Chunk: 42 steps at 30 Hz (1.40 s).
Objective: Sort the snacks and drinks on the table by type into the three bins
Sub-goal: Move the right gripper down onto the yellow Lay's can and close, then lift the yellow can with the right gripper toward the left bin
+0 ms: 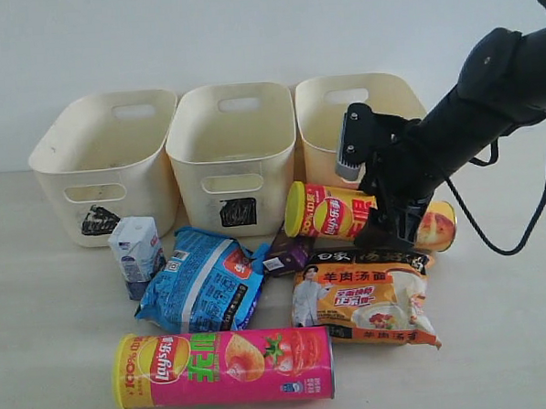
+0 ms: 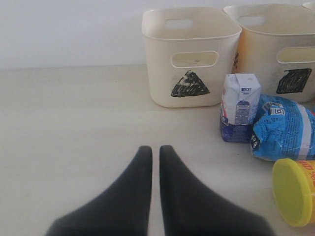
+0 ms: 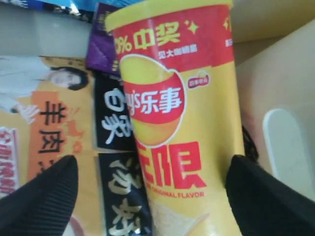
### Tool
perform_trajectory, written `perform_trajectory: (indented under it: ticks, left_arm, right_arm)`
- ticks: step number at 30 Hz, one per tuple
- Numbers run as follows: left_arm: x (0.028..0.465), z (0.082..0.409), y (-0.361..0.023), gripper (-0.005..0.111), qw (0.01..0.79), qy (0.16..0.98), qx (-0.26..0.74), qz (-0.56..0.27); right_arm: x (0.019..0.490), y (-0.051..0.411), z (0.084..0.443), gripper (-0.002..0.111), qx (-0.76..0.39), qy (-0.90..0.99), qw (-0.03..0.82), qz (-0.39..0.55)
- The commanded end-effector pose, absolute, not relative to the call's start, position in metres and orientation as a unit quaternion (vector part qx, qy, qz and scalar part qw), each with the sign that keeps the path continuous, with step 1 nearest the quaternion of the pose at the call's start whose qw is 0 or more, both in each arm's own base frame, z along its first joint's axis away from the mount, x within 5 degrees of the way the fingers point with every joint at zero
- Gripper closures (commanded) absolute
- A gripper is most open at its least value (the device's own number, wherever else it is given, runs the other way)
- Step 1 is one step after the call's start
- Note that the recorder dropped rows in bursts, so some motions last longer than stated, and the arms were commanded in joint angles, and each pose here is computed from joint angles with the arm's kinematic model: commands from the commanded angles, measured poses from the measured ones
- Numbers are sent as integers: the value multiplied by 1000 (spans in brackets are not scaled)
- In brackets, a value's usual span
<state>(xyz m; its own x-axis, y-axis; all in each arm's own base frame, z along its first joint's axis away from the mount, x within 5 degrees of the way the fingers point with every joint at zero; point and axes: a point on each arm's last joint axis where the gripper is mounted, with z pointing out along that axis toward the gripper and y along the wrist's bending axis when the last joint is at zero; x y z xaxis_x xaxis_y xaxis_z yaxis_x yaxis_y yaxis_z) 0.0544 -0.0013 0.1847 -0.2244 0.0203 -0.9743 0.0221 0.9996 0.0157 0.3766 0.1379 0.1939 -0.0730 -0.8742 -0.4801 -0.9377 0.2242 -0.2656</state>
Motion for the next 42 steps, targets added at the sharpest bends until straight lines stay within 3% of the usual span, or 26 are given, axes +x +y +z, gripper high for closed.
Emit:
perform_trajectory:
  ticks: [1, 23, 26, 28, 30, 37, 42]
  left_arm:
    - [54, 185, -1, 102, 624, 782, 11, -4]
    - [54, 185, -1, 102, 624, 782, 11, -4]
    - [54, 185, -1, 102, 624, 782, 11, -4]
    - [54, 185, -1, 102, 624, 782, 11, -4]
    - [54, 185, -1, 102, 624, 782, 11, -4]
    - [54, 185, -1, 102, 624, 782, 11, -4]
    - [54, 185, -1, 102, 624, 782, 11, -4]
  right_arm:
    - [381, 138, 184, 34, -620, 732, 279, 51]
    - [399, 136, 153, 34, -614, 733, 293, 4]
    - [399, 136, 156, 50, -612, 732, 299, -1]
    - [399, 136, 156, 74, -611, 734, 297, 1]
    - [398, 136, 155, 107, -614, 733, 293, 7]
    - [396, 136, 161, 107, -614, 732, 294, 11]
    - [390, 136, 185, 108, -612, 728, 308, 16]
